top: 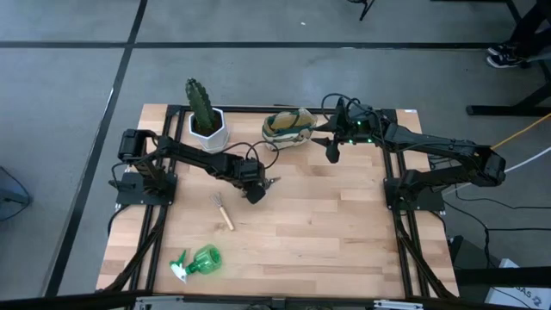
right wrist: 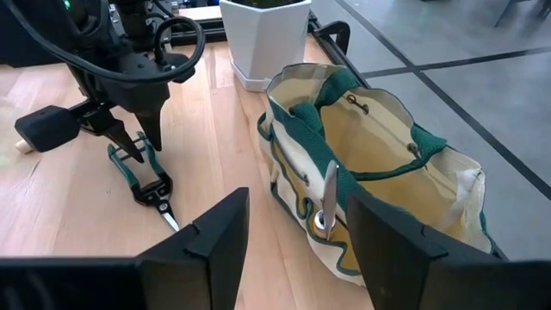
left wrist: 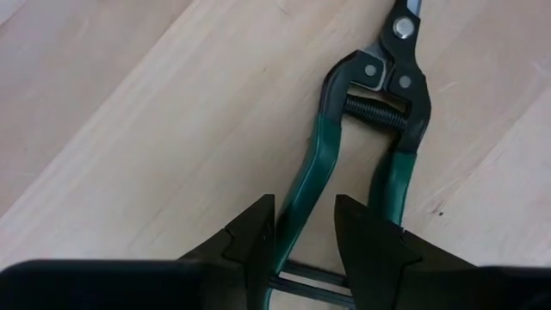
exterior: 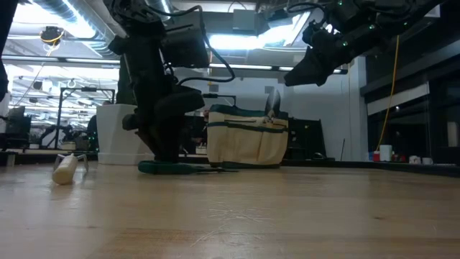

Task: Pick & Place Garden tools in Gardening bag
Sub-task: Put the shear scissors into the gardening bag

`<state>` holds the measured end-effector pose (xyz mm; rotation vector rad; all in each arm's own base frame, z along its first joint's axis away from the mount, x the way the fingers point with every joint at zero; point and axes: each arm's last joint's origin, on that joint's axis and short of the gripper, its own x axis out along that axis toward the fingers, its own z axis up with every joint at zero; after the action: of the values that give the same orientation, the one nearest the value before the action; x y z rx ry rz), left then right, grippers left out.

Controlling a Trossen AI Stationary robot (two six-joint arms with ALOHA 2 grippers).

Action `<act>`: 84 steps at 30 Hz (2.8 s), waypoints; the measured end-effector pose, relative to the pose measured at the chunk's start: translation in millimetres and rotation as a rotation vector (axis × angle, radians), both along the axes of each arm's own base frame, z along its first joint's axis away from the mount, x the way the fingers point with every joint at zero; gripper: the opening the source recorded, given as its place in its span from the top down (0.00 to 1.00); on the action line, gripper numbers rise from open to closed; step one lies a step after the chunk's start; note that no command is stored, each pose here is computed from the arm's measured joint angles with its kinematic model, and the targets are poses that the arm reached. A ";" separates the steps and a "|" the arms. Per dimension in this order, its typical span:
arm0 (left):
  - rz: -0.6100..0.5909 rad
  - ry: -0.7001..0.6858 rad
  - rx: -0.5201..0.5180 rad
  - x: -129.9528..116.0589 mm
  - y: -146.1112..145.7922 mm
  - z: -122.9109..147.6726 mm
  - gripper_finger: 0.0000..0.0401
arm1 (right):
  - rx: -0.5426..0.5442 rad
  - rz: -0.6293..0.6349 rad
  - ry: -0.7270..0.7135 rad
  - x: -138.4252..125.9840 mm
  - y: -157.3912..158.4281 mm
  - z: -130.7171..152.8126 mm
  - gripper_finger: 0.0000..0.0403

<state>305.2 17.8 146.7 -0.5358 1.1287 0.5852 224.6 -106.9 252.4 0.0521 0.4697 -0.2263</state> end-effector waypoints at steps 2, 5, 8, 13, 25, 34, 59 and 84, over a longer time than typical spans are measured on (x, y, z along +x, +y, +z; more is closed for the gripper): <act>-0.001 0.007 -0.001 -1.6 -0.2 -2.0 0.71 | 0.000 0.000 0.001 0.0 0.1 -0.1 0.51; -0.003 0.022 -0.009 -5.8 -0.5 -7.2 0.71 | 0.002 0.000 0.005 -0.2 0.1 -0.5 0.51; -0.003 0.031 -0.010 -9.4 -0.8 -11.0 0.71 | 0.005 0.000 0.010 -0.4 0.2 -0.9 0.51; -0.005 0.033 -0.001 -9.9 -0.6 -11.4 0.71 | 0.005 0.000 0.009 -0.4 0.2 -0.9 0.51; -0.160 0.044 0.074 -8.3 0.2 -11.5 0.81 | 0.015 -0.004 0.007 -0.4 0.2 -0.9 0.51; -0.208 0.018 0.082 -5.4 0.3 -11.3 0.94 | 0.022 -0.007 0.005 -0.4 0.3 -0.9 0.51; -0.288 -0.077 0.323 8.5 5.8 0.0 0.94 | 0.059 -0.015 0.010 0.1 2.8 -2.0 0.51; -0.394 -0.521 0.665 4.3 -28.6 106.7 0.94 | -0.060 0.030 -0.101 6.7 3.8 9.9 0.51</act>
<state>309.5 -10.7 253.4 0.1168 0.4718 0.4058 231.3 -103.1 262.4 -0.0026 0.3630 -0.2072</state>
